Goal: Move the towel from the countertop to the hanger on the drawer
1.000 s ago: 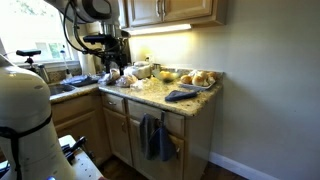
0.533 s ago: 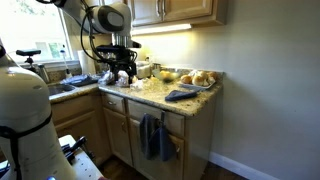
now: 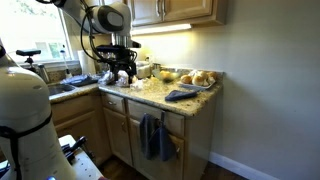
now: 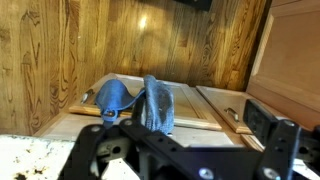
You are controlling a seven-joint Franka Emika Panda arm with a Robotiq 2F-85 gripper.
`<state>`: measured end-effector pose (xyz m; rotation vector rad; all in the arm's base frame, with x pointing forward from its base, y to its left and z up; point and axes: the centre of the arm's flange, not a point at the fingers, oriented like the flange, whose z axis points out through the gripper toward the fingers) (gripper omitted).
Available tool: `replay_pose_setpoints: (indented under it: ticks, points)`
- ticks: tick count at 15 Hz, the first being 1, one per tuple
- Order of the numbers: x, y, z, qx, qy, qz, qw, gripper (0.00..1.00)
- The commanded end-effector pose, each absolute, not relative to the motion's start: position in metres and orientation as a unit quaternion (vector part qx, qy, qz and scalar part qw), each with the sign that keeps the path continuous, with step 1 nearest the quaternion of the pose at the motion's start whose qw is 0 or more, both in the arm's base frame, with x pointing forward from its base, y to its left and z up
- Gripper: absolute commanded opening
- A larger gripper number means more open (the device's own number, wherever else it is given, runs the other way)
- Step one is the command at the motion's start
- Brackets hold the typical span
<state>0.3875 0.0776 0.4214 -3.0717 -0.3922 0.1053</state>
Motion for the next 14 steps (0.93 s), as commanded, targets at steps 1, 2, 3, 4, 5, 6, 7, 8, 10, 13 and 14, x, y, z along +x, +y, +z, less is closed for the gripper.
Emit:
replay_pose_setpoints:
  ticks: [1,2,3,4,5,6,7,8,10,13,14]
  points:
    - [0.401,0.065,0.416,-0.990,-0.140,0.025,0.017,1.00]
    - [0.406,0.060,0.415,-0.989,-0.145,0.020,0.016,1.00]
    - [0.412,0.053,0.414,-0.989,-0.149,0.013,0.010,1.00]
    - [0.418,0.048,0.413,-0.988,-0.155,0.003,0.005,1.00]
    - [0.426,0.041,0.412,-0.988,-0.155,-0.005,0.001,1.00]
    - [0.434,0.034,0.411,-0.987,-0.157,-0.015,0.000,1.00]
    - [0.443,0.028,0.409,-0.988,-0.153,-0.023,0.000,1.00]
    - [0.451,0.023,0.408,-0.989,-0.144,-0.031,-0.001,1.00]
    - [0.470,0.012,0.402,-0.992,-0.120,-0.045,0.004,1.00]
    - [0.498,0.001,0.390,-0.993,-0.102,-0.067,0.000,1.00]
    - [0.506,-0.002,0.385,-0.992,-0.101,-0.073,0.000,1.00]
